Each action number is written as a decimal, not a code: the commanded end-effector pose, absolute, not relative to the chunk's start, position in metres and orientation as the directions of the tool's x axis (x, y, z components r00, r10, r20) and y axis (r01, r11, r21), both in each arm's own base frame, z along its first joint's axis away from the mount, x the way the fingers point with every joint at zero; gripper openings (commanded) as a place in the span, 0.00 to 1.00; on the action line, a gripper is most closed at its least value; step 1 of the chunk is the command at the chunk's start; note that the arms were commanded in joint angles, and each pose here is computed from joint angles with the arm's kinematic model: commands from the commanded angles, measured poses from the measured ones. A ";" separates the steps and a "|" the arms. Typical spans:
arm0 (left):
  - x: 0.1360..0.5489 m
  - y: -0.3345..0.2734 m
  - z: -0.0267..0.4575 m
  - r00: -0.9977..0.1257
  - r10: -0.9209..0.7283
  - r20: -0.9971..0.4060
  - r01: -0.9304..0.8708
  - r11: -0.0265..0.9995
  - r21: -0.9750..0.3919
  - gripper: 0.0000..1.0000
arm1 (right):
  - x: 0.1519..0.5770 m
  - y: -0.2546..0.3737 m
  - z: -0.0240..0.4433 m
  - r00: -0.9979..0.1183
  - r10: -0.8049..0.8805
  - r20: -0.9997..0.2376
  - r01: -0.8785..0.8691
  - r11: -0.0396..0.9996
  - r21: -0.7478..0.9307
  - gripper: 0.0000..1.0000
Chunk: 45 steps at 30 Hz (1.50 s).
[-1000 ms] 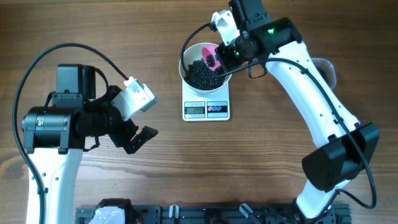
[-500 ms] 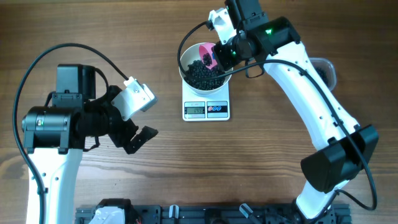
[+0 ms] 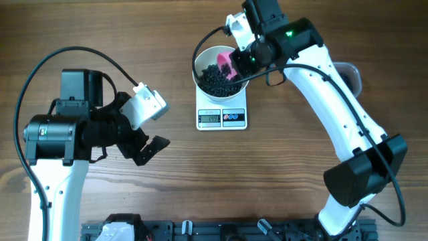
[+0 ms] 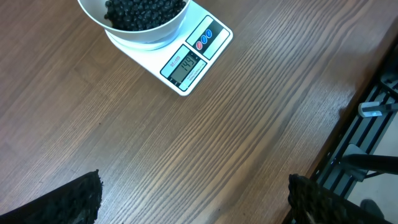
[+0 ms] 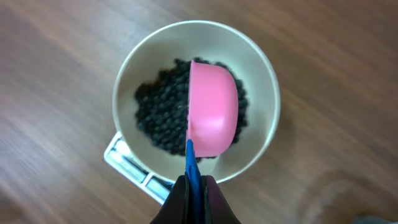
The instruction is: Scoop item into bowl and weigh 150g on scale
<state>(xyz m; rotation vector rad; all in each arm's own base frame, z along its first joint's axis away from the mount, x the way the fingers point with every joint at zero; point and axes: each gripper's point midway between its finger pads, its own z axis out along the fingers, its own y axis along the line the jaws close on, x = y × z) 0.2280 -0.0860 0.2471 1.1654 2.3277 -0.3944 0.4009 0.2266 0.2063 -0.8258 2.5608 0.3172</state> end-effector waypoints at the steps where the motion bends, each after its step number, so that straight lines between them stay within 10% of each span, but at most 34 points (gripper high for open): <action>1: 0.229 -0.085 0.255 -0.482 0.662 -0.574 0.811 0.585 -0.007 1.00 | 0.396 0.238 0.234 -0.715 -0.454 -0.531 -0.629 0.749 0.207 0.04; 27: 0.229 -0.085 0.255 -0.482 0.662 -0.574 0.811 0.585 -0.007 1.00 | 0.404 0.218 0.253 -0.820 -0.251 -0.515 -0.517 0.711 0.476 0.04; 45: 0.229 -0.085 0.255 -0.482 0.662 -0.574 0.811 0.585 -0.007 1.00 | 0.431 0.050 0.254 -0.882 0.035 -0.471 -0.262 0.793 0.550 0.04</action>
